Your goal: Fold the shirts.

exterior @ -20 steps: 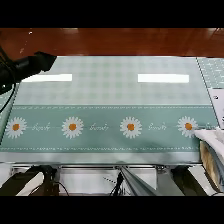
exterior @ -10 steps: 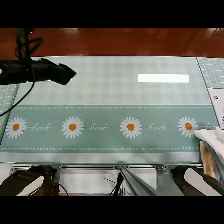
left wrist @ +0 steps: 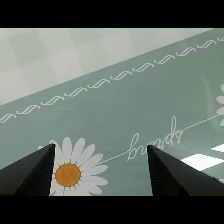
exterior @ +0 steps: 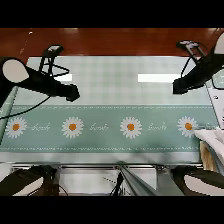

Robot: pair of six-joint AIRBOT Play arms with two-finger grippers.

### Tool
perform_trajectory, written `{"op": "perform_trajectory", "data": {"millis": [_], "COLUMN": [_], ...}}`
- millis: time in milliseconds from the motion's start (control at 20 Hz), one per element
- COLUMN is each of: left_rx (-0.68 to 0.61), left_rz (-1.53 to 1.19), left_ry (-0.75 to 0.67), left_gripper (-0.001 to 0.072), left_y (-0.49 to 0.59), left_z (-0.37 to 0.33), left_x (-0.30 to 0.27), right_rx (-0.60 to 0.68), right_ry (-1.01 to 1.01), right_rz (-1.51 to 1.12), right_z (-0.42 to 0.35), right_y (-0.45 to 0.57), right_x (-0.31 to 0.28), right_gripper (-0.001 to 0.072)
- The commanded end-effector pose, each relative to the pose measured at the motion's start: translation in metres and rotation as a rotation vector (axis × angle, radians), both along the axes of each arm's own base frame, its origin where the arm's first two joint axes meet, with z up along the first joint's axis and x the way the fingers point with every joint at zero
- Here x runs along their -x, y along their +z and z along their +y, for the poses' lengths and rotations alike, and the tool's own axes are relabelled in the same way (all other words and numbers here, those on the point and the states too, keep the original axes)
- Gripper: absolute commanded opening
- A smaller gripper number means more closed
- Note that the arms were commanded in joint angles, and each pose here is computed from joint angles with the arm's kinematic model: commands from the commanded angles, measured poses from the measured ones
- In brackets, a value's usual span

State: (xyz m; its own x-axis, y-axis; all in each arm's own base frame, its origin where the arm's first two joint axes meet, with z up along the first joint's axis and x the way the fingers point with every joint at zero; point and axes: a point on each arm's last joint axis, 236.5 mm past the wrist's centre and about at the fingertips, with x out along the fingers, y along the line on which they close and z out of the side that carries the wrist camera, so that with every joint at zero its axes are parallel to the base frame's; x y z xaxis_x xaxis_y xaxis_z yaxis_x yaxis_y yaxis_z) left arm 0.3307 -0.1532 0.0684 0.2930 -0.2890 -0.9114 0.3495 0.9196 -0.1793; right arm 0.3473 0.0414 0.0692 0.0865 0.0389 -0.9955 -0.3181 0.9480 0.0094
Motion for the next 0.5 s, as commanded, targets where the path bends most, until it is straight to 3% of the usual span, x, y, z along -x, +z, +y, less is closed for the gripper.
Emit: {"op": "perform_trajectory", "data": {"millis": [0, 150, 250, 450], "left_rx": [-0.072, -0.080, -0.053, 0.009], "left_rz": [0.016, 0.039, 0.007, -0.094], "left_ry": [-0.009, -0.023, 0.008, 0.055], "left_gripper": [0.0686, 0.0687, 0.0686, 0.0685], "left_y": [-0.012, -0.024, -0.022, -0.011], "left_z": [-0.002, -0.013, -0.020, -0.029], "left_x": [0.001, 0.002, -0.007, -0.032], "right_rx": [-0.135, -0.258, -0.247, -0.252], "right_ry": [0.000, -0.004, -0.004, -0.039], "right_rz": [0.017, -0.037, -0.056, -0.175], "right_z": [0.034, 0.061, 0.058, 0.054], "right_y": [-0.018, -0.008, -0.005, -0.007], "right_x": [-0.001, -0.012, -0.011, -0.012], "right_gripper": [0.0478, 0.0480, 0.0535, 0.0535]}}
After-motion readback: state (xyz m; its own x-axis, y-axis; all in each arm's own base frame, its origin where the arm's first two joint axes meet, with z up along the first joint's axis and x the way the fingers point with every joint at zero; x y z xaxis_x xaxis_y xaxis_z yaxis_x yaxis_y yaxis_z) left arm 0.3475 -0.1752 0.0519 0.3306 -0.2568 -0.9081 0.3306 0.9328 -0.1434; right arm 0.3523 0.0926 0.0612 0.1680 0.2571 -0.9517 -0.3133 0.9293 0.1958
